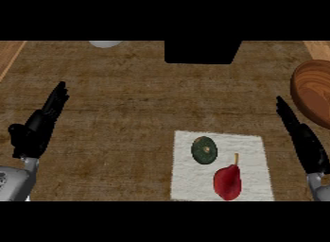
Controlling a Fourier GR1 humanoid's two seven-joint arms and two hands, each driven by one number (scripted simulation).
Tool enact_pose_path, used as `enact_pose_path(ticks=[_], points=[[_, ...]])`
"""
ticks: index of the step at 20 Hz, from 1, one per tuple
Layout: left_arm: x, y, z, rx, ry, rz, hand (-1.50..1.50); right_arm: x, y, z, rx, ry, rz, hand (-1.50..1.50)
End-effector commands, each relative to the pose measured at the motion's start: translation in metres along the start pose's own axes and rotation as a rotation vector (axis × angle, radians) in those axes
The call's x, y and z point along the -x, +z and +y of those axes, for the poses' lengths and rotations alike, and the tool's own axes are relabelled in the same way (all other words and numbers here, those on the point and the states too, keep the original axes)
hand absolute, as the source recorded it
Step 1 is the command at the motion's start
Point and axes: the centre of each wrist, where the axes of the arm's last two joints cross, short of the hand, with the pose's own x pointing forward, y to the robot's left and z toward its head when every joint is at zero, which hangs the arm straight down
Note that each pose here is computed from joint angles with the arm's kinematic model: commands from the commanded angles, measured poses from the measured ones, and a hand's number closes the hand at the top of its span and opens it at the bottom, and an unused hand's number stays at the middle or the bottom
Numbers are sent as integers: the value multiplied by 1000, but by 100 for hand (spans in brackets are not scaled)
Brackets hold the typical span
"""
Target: Pick the pear from the placemat and place it in the bowl
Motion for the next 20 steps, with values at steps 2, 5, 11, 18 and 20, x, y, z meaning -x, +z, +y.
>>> enact_pose_path(ticks=[2, 5, 11, 18, 20], points=[[-17, 4, -9, -24, 58, -22, 0, -17, 12, 56, 102, -65, 64, 150], [-12, 4, -41, -32, 124, -33, 0, -28, 33, 115, 172, -177, 193, 150], [-14, 3, -46, -36, 184, 8, 0, -4, 36, 104, 775, -84, 99, -150], [-18, 13, -67, -20, 186, -18, 0, -40, 89, 186, 940, -58, -151, -150], [-25, 8, -72, -5, 170, -6, 0, -24, 103, 182, 960, 26, -102, -150]])
